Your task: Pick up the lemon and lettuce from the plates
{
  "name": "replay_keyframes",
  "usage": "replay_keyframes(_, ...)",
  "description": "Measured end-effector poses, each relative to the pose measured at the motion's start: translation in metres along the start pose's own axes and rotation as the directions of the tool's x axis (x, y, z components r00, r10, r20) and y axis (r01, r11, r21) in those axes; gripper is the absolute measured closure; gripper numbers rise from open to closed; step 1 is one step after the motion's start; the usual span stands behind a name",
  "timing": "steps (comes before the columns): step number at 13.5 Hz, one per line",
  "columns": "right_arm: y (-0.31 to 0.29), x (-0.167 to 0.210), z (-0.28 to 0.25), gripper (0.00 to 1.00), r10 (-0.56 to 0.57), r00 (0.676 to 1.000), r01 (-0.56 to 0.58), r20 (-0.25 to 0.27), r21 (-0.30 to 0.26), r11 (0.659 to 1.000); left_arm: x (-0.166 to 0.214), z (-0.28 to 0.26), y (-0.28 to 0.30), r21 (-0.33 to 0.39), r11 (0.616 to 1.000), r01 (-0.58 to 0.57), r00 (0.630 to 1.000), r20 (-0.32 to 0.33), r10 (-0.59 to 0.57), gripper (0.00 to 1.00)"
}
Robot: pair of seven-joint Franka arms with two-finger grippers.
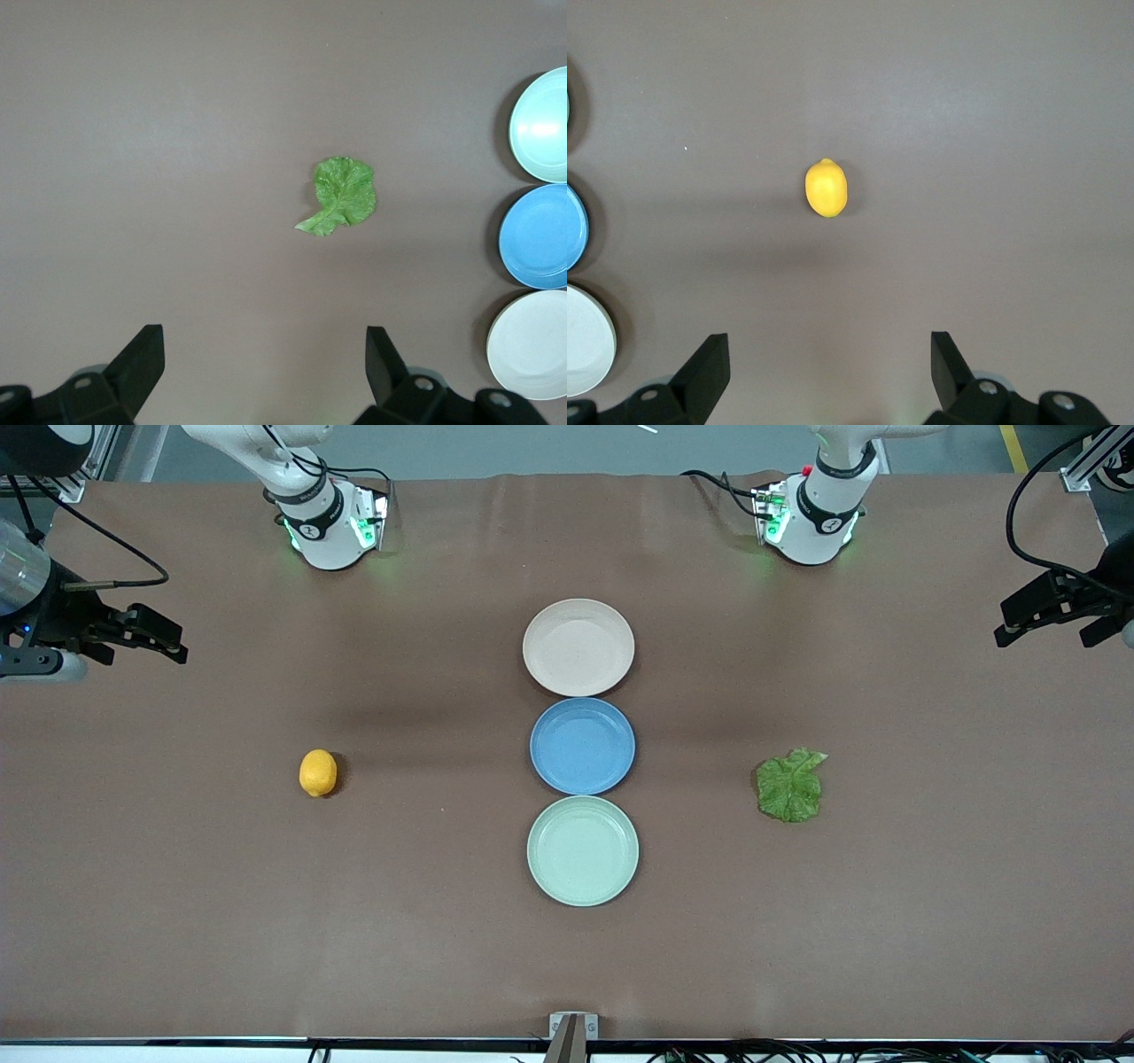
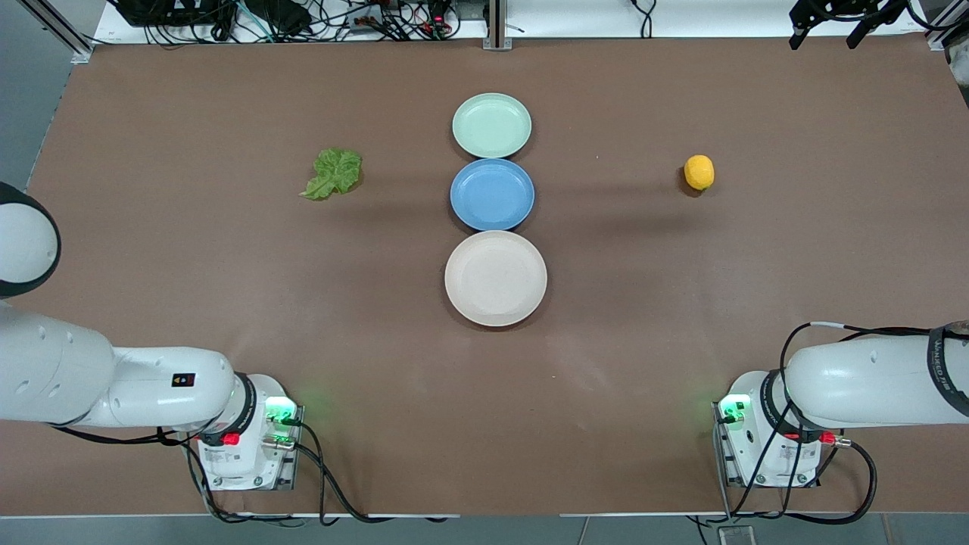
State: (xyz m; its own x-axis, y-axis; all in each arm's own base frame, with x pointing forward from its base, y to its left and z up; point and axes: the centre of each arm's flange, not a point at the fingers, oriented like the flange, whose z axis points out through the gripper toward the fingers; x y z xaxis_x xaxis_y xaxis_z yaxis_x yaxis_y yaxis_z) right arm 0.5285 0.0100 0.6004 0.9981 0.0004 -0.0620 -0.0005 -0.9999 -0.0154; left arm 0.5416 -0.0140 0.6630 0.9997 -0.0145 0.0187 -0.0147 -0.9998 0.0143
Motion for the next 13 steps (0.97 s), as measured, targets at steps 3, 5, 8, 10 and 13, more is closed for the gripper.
replay_keyframes(3,0.002,-0.007,-0.007,0.00,0.003,1.000,-0.003,0.001,0.001,1.000,0.000,0.000,0.000,0.000,1.000,0.000,1.000,0.000,0.000,0.00)
replay_keyframes(5,0.002,-0.014,-0.015,0.00,0.003,1.000,-0.003,-0.002,0.001,1.000,0.000,0.000,0.000,0.000,1.000,0.000,1.000,0.000,0.000,0.00)
replay_keyframes(8,0.001,-0.019,-0.019,0.00,0.002,1.000,-0.002,-0.008,0.001,1.000,0.000,0.000,0.000,0.000,1.000,0.000,1.000,0.000,0.000,0.00)
replay_keyframes(10,0.001,-0.019,-0.018,0.00,0.001,1.000,-0.001,-0.005,0.000,1.000,0.000,0.000,0.000,0.000,1.000,0.000,1.000,0.000,0.000,0.00)
replay_keyframes(13,0.001,-0.018,-0.018,0.00,0.001,1.000,-0.001,-0.007,0.000,1.000,0.000,0.000,0.000,0.000,1.000,0.000,1.000,0.000,0.000,0.00)
